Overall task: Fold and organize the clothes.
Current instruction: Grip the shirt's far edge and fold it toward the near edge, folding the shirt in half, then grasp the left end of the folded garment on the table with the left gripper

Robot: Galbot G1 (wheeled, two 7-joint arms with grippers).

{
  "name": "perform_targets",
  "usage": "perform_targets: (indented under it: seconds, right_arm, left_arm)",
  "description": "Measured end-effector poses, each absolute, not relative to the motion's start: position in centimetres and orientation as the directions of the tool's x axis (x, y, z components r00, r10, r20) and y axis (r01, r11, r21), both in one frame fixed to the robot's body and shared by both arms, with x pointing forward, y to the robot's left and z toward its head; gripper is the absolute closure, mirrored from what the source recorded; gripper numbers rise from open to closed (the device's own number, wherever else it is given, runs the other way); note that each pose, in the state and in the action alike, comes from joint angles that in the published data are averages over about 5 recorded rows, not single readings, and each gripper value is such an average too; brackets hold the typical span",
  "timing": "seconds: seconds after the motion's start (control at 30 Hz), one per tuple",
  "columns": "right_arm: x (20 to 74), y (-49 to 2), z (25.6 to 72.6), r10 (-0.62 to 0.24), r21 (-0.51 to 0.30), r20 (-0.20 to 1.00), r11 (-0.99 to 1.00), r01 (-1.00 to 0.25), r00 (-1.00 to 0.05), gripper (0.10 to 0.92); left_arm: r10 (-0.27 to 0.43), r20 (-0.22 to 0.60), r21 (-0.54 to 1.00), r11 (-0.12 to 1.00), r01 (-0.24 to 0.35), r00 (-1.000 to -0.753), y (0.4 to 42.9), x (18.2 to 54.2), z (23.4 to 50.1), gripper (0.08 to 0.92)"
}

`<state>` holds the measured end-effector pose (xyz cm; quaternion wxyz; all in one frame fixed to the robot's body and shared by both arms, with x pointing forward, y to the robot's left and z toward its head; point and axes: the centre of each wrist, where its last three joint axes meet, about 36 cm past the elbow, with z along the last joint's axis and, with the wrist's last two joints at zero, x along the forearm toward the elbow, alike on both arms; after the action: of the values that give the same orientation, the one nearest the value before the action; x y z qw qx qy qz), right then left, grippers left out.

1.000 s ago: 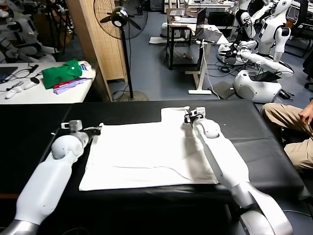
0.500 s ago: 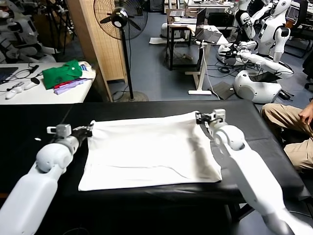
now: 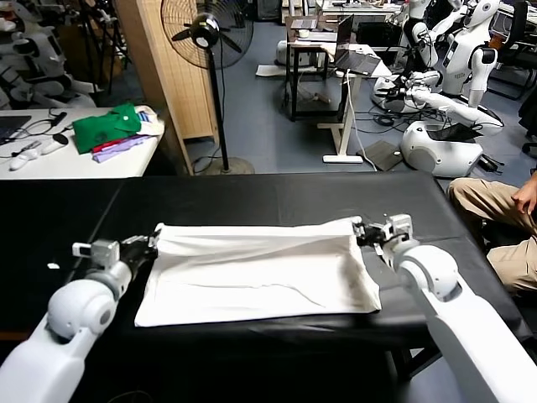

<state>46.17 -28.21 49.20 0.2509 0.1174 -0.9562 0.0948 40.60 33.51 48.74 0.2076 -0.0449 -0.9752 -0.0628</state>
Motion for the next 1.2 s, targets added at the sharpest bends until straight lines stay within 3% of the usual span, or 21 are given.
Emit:
perform_targets:
  seconds: [0.33, 0.57, 0.67, 0.73, 0.83, 0.97, 1.1, 1.2]
  right_arm:
    - [42.9, -27.4, 46.8, -0.195, -0.116, 0.557, 0.944, -0.308, -0.807, 0.901]
    - [41.8, -27.1, 46.2, -0.204, -0.111, 0.574, 0.94, -0.322, -0.793, 0.885]
    - [41.4, -27.3, 46.5, -0.204, -0.114, 0.571, 0.94, -0.323, -0.795, 0.78]
    - [41.1, -27.6, 46.9, -0.206, -0.115, 0.565, 0.939, -0.323, -0.799, 0.664]
    - [40.9, -28.0, 48.0, -0.212, -0.105, 0.543, 0.943, -0.315, -0.813, 0.496]
    - [41.6, -28.8, 49.5, -0.185, -0.102, 0.495, 0.958, -0.268, -0.849, 0.299]
    - [43.2, -28.8, 49.7, -0.13, -0.123, 0.458, 0.97, -0.208, -0.879, 0.231]
    - [44.8, -28.2, 48.6, -0.109, -0.124, 0.448, 0.975, -0.182, -0.887, 0.225]
  left_arm:
    - [0.033, 0.449, 0.17, 0.978, 0.122, -0.893, 33.5, 36.6, 47.6, 0.869]
    - [0.013, 0.51, 0.213, 0.967, 0.14, -0.86, 33.3, 34.6, 46.5, 0.869]
    - [0.002, 0.533, 0.232, 0.961, 0.149, -0.846, 33.0, 33.9, 46.2, 0.869]
    - [-0.003, 0.545, 0.24, 0.959, 0.152, -0.839, 32.8, 33.4, 46.3, 0.853]
    - [-0.002, 0.549, 0.24, 0.958, 0.155, -0.836, 32.8, 32.9, 46.7, 0.745]
    - [0.018, 0.523, 0.222, 0.962, 0.157, -0.852, 32.9, 32.9, 47.9, 0.528]
    - [0.031, 0.49, 0.188, 0.972, 0.14, -0.871, 33.1, 33.8, 48.4, 0.306]
    - [0.033, 0.488, 0.129, 0.986, 0.109, -0.872, 33.4, 35.2, 48.1, 0.22]
